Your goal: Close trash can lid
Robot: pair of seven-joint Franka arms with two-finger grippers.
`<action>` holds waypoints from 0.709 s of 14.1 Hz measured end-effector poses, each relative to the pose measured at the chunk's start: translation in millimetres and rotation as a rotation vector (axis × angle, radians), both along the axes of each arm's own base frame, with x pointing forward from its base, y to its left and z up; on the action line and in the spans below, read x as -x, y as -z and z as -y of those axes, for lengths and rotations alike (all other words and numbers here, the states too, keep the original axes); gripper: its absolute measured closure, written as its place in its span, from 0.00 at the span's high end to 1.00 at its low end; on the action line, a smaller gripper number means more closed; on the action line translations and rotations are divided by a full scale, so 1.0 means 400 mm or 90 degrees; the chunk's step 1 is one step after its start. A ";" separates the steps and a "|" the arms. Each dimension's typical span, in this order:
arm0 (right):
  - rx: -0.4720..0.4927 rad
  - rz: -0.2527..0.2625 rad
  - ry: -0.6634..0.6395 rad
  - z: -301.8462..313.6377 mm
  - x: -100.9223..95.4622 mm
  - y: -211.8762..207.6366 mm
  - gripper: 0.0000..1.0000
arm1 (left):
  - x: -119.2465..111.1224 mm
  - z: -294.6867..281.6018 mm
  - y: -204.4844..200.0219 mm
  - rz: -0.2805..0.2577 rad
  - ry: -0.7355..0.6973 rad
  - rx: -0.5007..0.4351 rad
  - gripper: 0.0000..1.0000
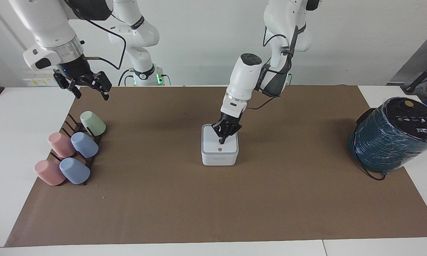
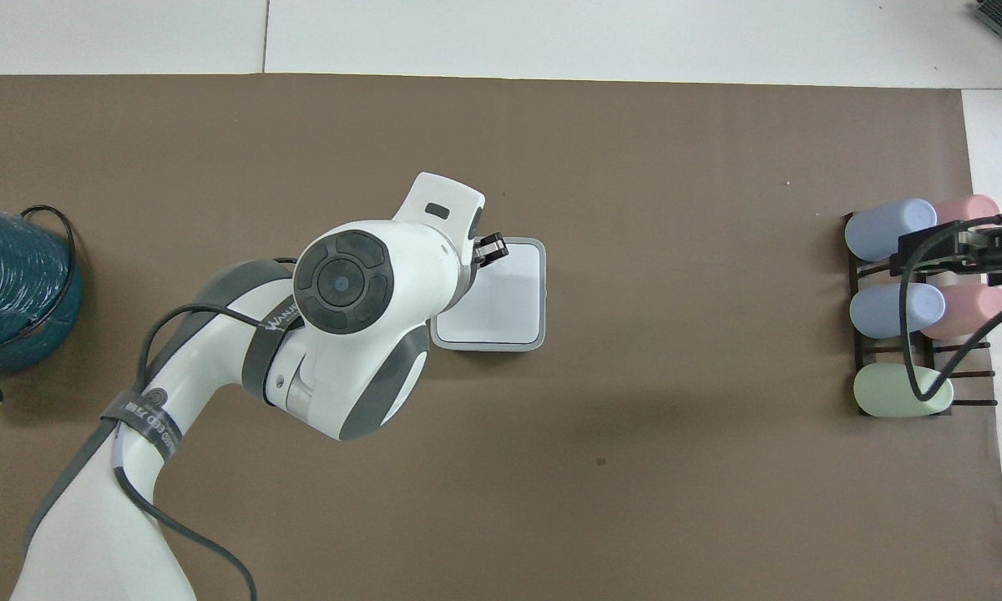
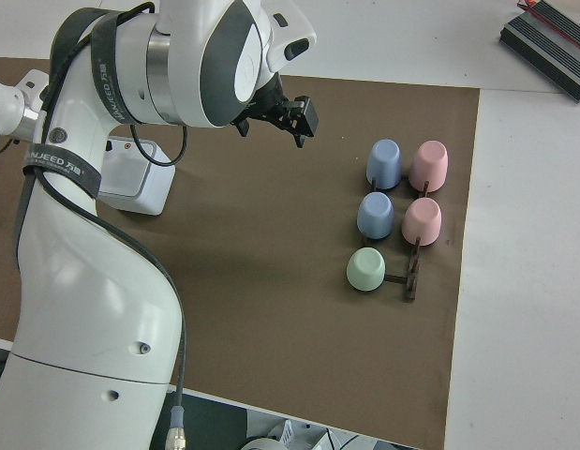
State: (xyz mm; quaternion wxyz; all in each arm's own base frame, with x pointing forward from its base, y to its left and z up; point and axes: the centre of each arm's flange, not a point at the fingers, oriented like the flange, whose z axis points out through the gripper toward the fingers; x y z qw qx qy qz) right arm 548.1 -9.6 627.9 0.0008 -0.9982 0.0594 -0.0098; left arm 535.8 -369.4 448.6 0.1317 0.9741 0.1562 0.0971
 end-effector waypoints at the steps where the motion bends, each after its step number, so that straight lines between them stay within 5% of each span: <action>1: 0.000 0.000 0.000 0.000 0.000 0.000 1.00 | -0.008 -0.022 -0.020 -0.008 0.006 -0.010 0.01; 10: 0.000 0.000 0.000 0.000 0.000 0.000 1.00 | -0.079 -0.523 -0.248 -0.095 0.167 -0.115 0.01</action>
